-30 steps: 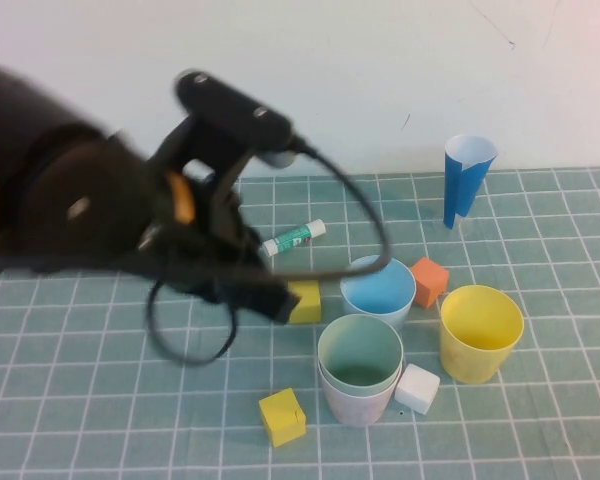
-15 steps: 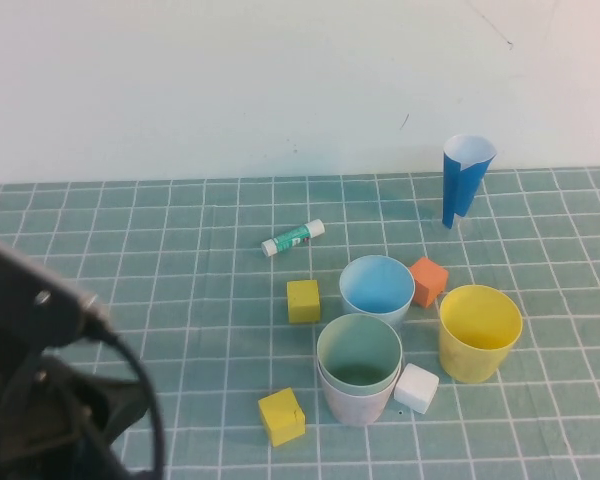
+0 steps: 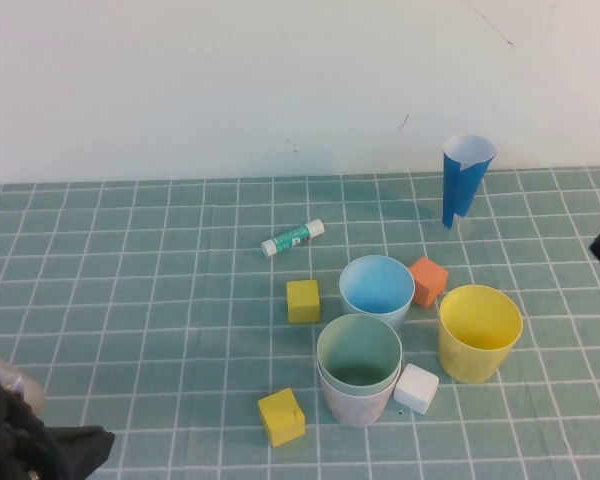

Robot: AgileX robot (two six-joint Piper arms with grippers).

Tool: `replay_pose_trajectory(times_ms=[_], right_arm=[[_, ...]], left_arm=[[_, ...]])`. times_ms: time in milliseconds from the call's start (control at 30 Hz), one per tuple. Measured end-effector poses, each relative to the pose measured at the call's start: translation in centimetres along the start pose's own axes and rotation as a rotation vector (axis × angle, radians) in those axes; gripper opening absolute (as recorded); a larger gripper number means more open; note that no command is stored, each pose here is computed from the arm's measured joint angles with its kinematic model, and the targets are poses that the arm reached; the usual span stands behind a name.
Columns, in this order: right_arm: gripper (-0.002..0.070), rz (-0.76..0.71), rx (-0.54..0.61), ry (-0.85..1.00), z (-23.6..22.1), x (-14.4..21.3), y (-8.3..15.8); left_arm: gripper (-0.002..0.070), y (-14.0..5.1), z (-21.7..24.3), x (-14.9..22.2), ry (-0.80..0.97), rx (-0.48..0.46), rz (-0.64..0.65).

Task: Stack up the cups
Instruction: Pick up the yellow cup

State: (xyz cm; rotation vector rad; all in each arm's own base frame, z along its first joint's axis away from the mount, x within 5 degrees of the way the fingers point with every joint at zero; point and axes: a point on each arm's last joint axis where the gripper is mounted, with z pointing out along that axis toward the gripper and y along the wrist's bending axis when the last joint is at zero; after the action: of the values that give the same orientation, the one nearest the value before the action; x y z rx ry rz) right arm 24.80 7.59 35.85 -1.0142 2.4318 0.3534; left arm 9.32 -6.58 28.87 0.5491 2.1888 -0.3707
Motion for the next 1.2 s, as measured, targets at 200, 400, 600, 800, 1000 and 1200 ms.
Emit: replay_pose_trajectory(times_ms=[200,400,600,800,1000,1200], right_arm=[[-0.0003,-0.138,0.069,0.244,5.0,-3.2,-0.3],[0.0042,-0.139,0.058,0.36,9.3,-4.3,-1.9],[0.0341,-0.064,0.062,0.395,13.4,-4.2,-3.1],[0.0454,0.033,0.086,0.386,17.1,-4.1,-4.2],[0.0445,0.067,0.074,0.432,20.3,-3.6,-4.9],[0.0113,0.046,0.049,0.464,20.9,-3.4,-5.0]], left_arm=[[0.0,0.1,-0.1,0.0,-0.007,-0.011,0.015],[0.0,0.1,-0.1,0.0,-0.005,-0.013,0.017],[0.0,0.2,-0.1,0.1,0.007,-0.016,0.015],[0.0,0.2,-0.1,0.3,0.028,-0.021,0.015],[-0.0001,0.3,-0.1,0.5,0.056,-0.028,-0.012],[-0.0001,0.3,-0.1,0.6,0.057,-0.029,-0.03]])
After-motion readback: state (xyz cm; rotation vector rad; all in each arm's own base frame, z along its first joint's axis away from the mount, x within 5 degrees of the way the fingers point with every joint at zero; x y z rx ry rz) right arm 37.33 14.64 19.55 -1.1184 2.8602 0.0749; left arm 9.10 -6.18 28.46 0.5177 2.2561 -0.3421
